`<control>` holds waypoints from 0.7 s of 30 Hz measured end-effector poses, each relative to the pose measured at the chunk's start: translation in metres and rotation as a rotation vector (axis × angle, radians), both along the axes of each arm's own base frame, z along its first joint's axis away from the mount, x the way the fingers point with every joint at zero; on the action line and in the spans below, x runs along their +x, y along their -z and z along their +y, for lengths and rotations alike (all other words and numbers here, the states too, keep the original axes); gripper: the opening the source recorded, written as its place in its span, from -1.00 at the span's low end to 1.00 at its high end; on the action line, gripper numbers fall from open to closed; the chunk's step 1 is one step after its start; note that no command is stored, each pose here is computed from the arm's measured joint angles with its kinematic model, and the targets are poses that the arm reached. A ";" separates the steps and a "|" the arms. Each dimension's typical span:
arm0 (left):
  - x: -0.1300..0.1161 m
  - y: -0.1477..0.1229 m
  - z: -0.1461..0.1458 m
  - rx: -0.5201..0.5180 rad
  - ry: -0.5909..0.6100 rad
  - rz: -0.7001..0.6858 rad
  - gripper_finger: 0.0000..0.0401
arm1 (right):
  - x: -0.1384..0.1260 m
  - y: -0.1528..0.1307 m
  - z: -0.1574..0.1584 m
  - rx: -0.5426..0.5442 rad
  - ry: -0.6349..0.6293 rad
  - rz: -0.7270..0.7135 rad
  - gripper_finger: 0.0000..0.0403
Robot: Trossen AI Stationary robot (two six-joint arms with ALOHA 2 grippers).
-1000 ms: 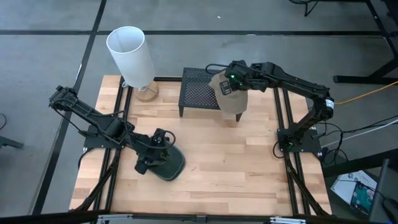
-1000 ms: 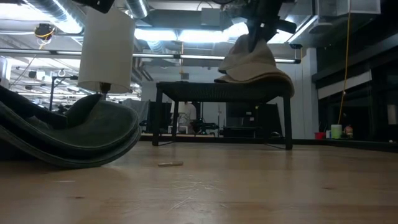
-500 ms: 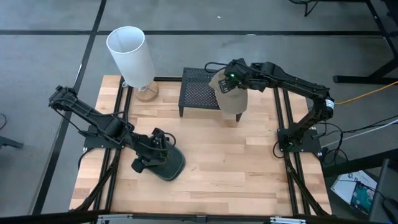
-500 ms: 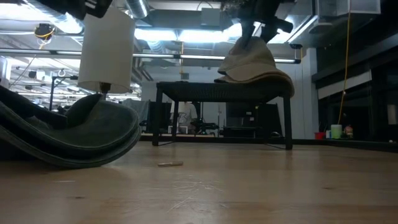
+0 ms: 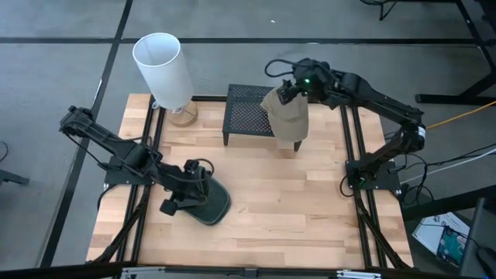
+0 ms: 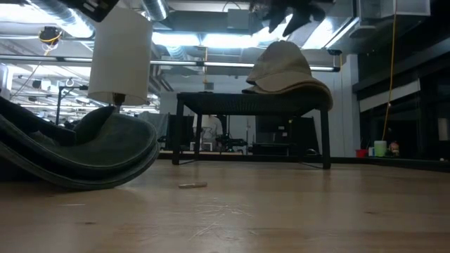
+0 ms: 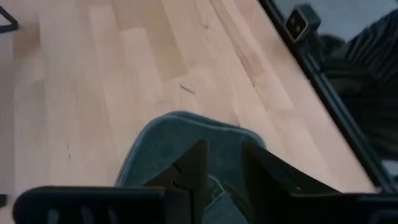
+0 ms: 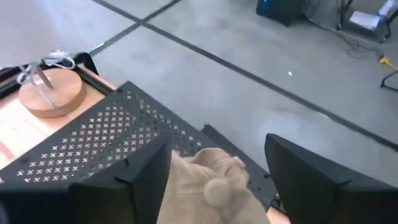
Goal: Pick & Place hat
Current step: Put the brown cap on the shelf
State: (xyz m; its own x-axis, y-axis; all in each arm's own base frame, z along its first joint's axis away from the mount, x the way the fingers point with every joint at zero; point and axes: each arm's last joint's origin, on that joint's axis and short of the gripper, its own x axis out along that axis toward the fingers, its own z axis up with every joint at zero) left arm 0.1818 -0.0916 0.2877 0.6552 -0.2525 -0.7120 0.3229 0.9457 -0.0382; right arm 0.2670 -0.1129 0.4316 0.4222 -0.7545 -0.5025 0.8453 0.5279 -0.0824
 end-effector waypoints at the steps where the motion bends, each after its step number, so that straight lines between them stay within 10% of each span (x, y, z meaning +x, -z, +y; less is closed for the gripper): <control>1: -0.001 -0.002 0.001 -0.010 -0.006 -0.008 -0.56 | -0.002 -0.002 0.002 -0.009 -0.006 -0.001 0.25; 12: -0.008 -0.018 0.005 -0.013 -0.008 -0.144 -0.56 | 0.007 0.014 0.011 0.085 -0.018 0.064 -0.93; 21: -0.008 -0.018 0.005 -0.027 0.014 -0.136 -0.56 | 0.039 0.056 -0.013 0.146 0.038 0.207 -0.93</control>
State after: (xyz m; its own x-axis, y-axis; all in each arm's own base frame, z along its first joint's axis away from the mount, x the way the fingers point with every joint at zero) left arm 0.1736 -0.0868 0.3052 0.7413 -0.2806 -0.6098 0.3404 0.9401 -0.0188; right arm 0.3056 -0.1261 0.3754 0.2714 -0.6813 -0.6798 0.8378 0.5149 -0.1815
